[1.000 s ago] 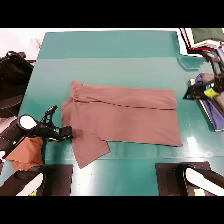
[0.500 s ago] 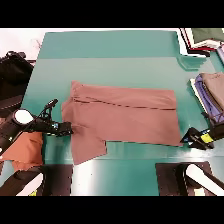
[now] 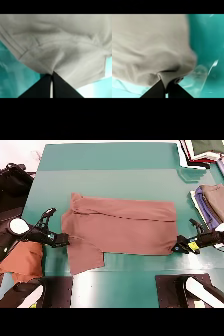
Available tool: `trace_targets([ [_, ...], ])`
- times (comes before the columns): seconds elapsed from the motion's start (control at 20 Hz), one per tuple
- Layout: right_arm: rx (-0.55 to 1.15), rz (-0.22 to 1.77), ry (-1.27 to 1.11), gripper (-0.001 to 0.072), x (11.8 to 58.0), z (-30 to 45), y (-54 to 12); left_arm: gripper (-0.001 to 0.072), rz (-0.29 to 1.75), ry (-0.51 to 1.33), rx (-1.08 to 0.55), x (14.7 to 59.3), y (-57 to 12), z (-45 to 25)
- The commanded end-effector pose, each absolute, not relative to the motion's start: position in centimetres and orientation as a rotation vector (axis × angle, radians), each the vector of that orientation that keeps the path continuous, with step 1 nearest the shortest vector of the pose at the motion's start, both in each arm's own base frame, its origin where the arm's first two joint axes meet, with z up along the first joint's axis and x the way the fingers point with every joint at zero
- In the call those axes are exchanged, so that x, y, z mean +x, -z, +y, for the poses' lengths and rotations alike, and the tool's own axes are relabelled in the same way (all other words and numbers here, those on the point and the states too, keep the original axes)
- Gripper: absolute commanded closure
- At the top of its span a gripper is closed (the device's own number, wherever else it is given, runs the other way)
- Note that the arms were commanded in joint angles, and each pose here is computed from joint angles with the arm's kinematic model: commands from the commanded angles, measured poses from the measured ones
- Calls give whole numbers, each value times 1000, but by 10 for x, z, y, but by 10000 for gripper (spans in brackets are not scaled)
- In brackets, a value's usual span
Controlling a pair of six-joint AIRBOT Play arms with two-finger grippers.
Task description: Fold the shirts.
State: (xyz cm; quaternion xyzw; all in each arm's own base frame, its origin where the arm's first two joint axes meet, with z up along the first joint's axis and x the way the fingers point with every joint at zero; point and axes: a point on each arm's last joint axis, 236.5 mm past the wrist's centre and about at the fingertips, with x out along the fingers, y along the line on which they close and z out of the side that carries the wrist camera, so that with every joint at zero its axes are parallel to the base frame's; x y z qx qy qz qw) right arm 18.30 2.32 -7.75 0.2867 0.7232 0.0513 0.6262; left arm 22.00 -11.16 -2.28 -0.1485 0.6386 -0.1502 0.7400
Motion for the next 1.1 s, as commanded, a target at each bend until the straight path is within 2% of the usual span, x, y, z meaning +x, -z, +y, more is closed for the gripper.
trace_targets([
  [0.0, 449, 1664, -183, 691, 181, 26, 50, 681, 1388, 295, -260, 200, 2, -96],
  [0.2, 238, 1650, -35, 692, 155, -8, 14, 681, 1449, 331, -245, 145, -21, -96],
  [0.3, 188, 1583, -11, 692, 159, -14, -3, 681, 1442, 337, -239, 143, -26, -96],
  [0.4, 189, 1504, -6, 692, 177, -15, -17, 681, 1357, 330, -244, 170, -34, -97],
  [0.6, 210, 1453, -30, 692, 228, -18, -30, 681, 1160, 277, -197, 256, -50, -87],
  [0.85, 163, 1472, -115, 692, 307, -3, -17, 678, 1116, 242, -181, 342, -45, -85],
  [1.05, 215, 1476, -204, 688, 356, 24, -5, 675, 1093, 226, -189, 382, -37, -86],
])
